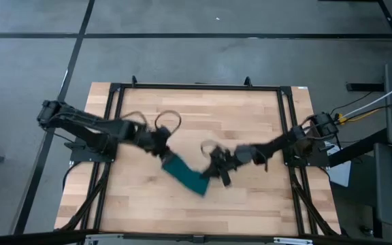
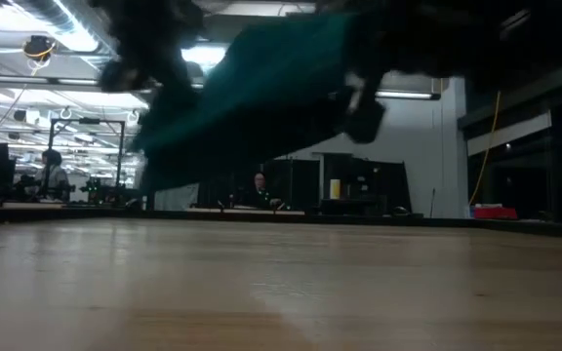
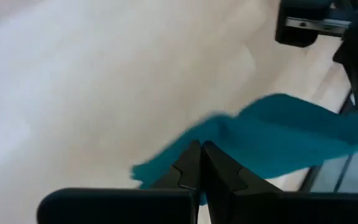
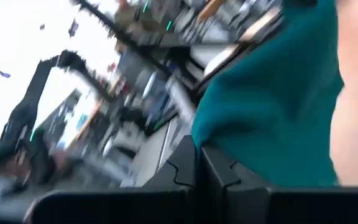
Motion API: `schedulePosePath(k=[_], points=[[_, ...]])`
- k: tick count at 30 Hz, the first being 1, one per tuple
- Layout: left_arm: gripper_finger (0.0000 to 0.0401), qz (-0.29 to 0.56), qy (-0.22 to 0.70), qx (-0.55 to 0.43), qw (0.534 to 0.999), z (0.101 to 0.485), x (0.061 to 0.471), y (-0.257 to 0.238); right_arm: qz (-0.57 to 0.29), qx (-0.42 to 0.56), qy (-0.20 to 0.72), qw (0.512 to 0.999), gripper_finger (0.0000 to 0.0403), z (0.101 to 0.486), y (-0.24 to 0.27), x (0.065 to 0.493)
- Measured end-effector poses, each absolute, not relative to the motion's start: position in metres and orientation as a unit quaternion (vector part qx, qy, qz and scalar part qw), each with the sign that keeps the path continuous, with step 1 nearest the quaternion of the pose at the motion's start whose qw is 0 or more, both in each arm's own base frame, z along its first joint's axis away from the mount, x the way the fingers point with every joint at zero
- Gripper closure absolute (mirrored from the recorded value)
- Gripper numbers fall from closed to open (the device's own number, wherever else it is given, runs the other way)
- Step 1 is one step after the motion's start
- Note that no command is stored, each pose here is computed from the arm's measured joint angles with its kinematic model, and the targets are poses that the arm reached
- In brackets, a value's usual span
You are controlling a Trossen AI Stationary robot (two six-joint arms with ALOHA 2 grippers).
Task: Fold microfiber towels
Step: Fold the green towel
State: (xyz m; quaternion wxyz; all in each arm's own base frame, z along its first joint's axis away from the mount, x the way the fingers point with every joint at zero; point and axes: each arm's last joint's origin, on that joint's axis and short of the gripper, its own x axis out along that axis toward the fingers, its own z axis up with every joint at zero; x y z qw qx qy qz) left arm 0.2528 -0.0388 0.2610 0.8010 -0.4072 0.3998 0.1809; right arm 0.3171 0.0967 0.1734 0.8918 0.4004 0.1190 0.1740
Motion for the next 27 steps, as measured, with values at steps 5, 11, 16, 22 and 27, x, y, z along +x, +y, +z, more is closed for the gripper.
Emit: schedulePosePath(k=[5, 11, 16, 22, 27], points=[[0.0397, 0.168, 0.391, -0.396, 0.814, 0.256, 0.267, -0.002, 0.134, 0.451, 0.097, 0.877, 0.0399, 0.175, 0.054, 0.326], [0.0339, 0.170, 0.405, -0.398, 0.805, 0.238, 0.278, 0.042, 0.087, 0.484, 0.052, 0.869, 0.0312, 0.179, 0.013, 0.330], [0.0301, 0.196, 0.351, -0.373, 0.836, 0.254, 0.270, 0.058, 0.024, 0.499, 0.066, 0.864, 0.0215, 0.171, -0.016, 0.330], [0.0301, 0.220, 0.319, -0.360, 0.849, 0.278, 0.245, 0.063, -0.083, 0.487, 0.122, 0.861, 0.0195, 0.150, -0.068, 0.320], [0.0304, 0.225, 0.293, -0.343, 0.864, 0.292, 0.236, 0.050, -0.153, 0.463, 0.147, 0.860, 0.0206, 0.139, -0.100, 0.307]])
